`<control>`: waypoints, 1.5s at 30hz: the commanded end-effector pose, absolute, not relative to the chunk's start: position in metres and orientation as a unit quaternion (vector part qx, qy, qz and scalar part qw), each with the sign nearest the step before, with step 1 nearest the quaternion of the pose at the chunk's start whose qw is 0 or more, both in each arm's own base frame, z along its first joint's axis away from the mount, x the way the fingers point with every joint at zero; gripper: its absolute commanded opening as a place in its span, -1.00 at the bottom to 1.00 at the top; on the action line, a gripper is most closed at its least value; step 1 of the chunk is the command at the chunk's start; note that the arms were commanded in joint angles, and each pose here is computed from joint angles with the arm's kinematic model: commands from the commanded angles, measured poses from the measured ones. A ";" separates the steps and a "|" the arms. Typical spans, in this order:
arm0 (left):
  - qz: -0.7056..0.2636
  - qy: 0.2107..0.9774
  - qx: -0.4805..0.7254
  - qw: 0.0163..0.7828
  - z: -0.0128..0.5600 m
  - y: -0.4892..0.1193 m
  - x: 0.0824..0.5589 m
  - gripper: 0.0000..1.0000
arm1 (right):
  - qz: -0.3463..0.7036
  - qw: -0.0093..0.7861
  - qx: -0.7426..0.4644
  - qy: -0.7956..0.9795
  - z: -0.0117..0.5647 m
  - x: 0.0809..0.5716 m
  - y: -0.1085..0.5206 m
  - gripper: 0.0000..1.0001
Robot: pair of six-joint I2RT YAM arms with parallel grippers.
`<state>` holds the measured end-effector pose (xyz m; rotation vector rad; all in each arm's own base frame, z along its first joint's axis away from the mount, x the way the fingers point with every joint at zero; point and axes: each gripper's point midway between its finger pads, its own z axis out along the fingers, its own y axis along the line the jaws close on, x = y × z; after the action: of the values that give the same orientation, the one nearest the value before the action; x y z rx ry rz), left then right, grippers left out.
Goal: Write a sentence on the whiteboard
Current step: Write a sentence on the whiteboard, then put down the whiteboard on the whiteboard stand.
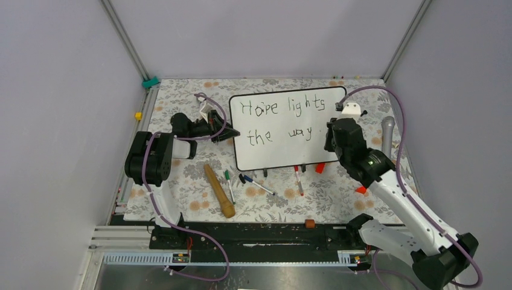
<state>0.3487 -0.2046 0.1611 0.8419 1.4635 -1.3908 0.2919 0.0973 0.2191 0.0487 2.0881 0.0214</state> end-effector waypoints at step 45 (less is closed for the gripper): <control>-0.484 0.583 0.294 0.583 0.183 -0.170 0.390 0.04 | 0.079 0.517 0.009 0.852 0.235 0.271 0.107 -1.00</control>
<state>0.3818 -0.1793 0.1596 0.7025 1.4491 -1.2443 0.2722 0.1047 0.2319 0.0212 2.0531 0.1632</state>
